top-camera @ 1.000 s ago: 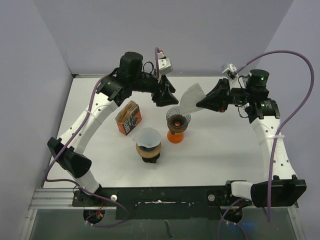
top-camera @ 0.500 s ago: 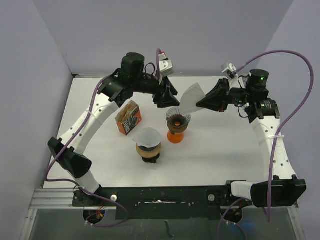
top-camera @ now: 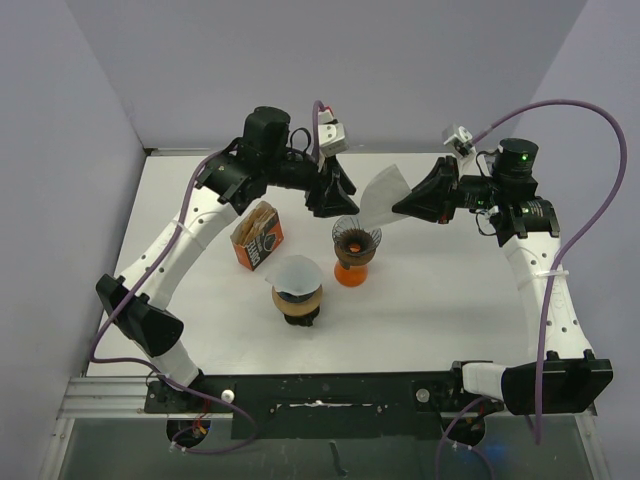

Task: Place the coffee filter in the dripper
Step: Place the coffee filter in the coffee dripper.

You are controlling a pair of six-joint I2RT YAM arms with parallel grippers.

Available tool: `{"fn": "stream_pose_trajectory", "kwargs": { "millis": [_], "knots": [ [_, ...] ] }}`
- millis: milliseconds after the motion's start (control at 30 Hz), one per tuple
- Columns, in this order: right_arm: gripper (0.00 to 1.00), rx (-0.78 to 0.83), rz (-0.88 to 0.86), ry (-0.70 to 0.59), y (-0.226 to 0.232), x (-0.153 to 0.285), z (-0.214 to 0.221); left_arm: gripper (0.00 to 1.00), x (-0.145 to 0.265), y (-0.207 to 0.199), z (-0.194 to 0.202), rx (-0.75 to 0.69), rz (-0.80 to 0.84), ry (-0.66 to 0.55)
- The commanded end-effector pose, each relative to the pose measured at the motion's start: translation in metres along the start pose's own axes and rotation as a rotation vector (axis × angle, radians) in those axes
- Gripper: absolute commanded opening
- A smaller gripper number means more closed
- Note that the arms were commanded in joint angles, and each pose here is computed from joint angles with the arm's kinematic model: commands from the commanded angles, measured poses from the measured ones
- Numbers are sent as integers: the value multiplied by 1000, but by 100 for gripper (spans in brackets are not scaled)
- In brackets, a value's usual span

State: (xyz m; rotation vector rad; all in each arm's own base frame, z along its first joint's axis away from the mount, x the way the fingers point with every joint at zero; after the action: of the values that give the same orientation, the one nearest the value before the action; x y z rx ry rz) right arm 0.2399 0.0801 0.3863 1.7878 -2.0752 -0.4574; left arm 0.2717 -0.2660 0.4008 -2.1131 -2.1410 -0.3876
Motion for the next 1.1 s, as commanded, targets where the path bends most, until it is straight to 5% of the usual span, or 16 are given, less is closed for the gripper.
{"fn": "stream_pose_trajectory", "kwargs": {
  "millis": [0, 1067],
  "knots": [
    [0, 73, -15, -12, 10, 0, -11, 50, 7, -7, -18, -58, 16, -50],
    [0, 82, -40, -4, 10, -4, -9, 43, -10, 2, -34, -26, 41, -122]
  ]
}}
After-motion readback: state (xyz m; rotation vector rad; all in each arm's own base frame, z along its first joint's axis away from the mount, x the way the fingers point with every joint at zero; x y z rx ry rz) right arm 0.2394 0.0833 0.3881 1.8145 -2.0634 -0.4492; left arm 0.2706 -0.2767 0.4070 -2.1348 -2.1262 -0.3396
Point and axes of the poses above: each gripper's point midway between its finger pads, its own x axis back along the fingers, its own y axis along the line the jaws close on, z = x × y, the point moved 10 cm from there along x, back along the fingers, and after that the axes turned 15 degrees about -x, right-handed, at the moved point
